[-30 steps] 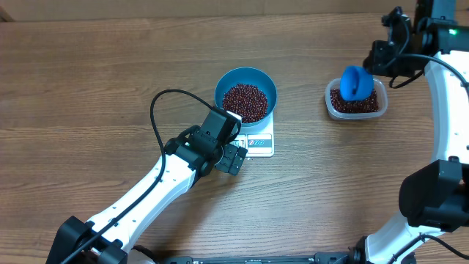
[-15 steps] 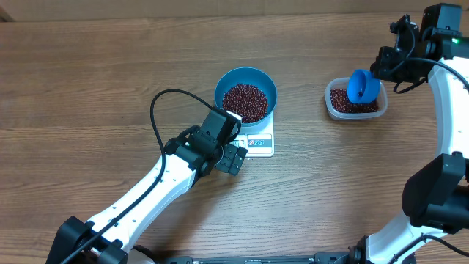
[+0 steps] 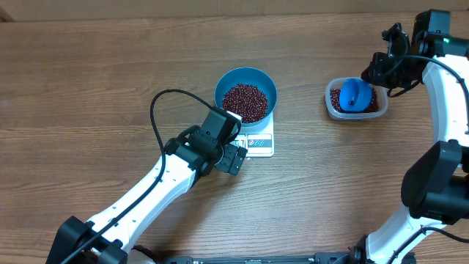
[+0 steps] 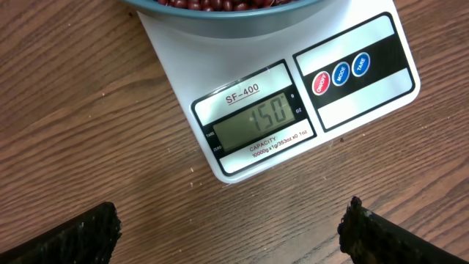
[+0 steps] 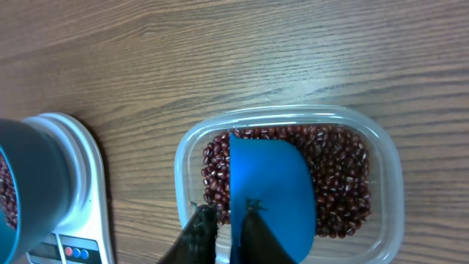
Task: Scoop item into bowl and weigh 150g on scale
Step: 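Lower the scoop into the tub and release it with the right gripper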
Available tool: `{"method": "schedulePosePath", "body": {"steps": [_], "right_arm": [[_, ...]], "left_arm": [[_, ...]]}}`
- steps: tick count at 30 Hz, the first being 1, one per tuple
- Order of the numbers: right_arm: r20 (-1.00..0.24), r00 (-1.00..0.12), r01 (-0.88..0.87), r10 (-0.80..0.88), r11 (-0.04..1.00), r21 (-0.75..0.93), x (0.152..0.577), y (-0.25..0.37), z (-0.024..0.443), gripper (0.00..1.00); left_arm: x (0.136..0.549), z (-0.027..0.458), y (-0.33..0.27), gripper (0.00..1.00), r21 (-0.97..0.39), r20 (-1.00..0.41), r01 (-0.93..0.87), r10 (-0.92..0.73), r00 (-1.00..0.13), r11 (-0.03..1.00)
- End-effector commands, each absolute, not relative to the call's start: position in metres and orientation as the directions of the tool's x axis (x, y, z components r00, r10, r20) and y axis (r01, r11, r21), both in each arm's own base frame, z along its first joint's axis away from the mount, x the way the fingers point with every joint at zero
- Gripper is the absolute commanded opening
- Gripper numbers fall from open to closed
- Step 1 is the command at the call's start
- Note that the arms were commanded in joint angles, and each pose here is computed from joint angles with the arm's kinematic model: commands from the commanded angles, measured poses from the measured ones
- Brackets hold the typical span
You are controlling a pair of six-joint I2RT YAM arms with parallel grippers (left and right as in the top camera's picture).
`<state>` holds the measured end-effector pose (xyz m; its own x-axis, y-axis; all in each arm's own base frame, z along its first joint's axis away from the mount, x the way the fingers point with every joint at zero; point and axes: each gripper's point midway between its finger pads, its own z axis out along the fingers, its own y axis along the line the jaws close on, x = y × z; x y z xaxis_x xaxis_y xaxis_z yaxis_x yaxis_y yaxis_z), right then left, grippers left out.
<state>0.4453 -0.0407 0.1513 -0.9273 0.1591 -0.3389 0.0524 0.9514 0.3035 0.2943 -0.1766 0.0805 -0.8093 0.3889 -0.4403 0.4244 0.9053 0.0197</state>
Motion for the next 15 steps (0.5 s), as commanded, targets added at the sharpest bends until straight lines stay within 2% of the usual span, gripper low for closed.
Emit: {"method": "schedulePosePath", "body": {"steps": [1, 2, 4, 5, 6, 9, 15], "right_arm": [[-0.337, -0.927, 0.054, 0.163, 0.95, 0.309, 0.445, -0.04, 0.15, 0.19], [-0.337, -0.928, 0.054, 0.162, 0.95, 0.308, 0.445, -0.04, 0.15, 0.32], [-0.336, -0.928, 0.058, 0.162, 0.952, 0.301, 0.445, -0.042, 0.149, 0.39], [-0.334, -0.929, 0.074, 0.162, 0.962, 0.263, 0.444, -0.049, 0.147, 0.51], [-0.332, -0.929, 0.088, 0.162, 0.97, 0.227, 0.443, -0.055, 0.145, 0.58], [-0.335, -0.928, 0.104, 0.16, 0.978, 0.18, 0.443, -0.064, 0.144, 0.7], [-0.326, -0.932, 0.121, 0.161, 0.983, 0.141, 0.44, -0.071, 0.142, 0.83]], "left_arm": [[0.295, 0.08, -0.174, 1.0, 0.036, -0.44, 0.433, 0.403, -0.803, 0.901], [0.295, 0.08, -0.174, 1.0, 0.036, -0.44, 0.433, 0.403, -0.803, 0.901], [0.295, 0.08, -0.174, 1.0, 0.036, -0.44, 0.433, 0.403, -0.803, 0.901], [0.295, 0.08, -0.174, 1.0, 0.036, -0.44, 0.433, 0.403, -0.803, 0.901], [0.295, 0.08, -0.174, 1.0, 0.036, -0.44, 0.433, 0.403, -0.803, 0.901], [0.295, 0.08, -0.174, 1.0, 0.036, -0.44, 0.432, 0.403, -0.803, 0.901], [0.295, 0.08, -0.174, 0.99, 0.036, -0.44, 0.433, 0.403, -0.803, 0.901]]}}
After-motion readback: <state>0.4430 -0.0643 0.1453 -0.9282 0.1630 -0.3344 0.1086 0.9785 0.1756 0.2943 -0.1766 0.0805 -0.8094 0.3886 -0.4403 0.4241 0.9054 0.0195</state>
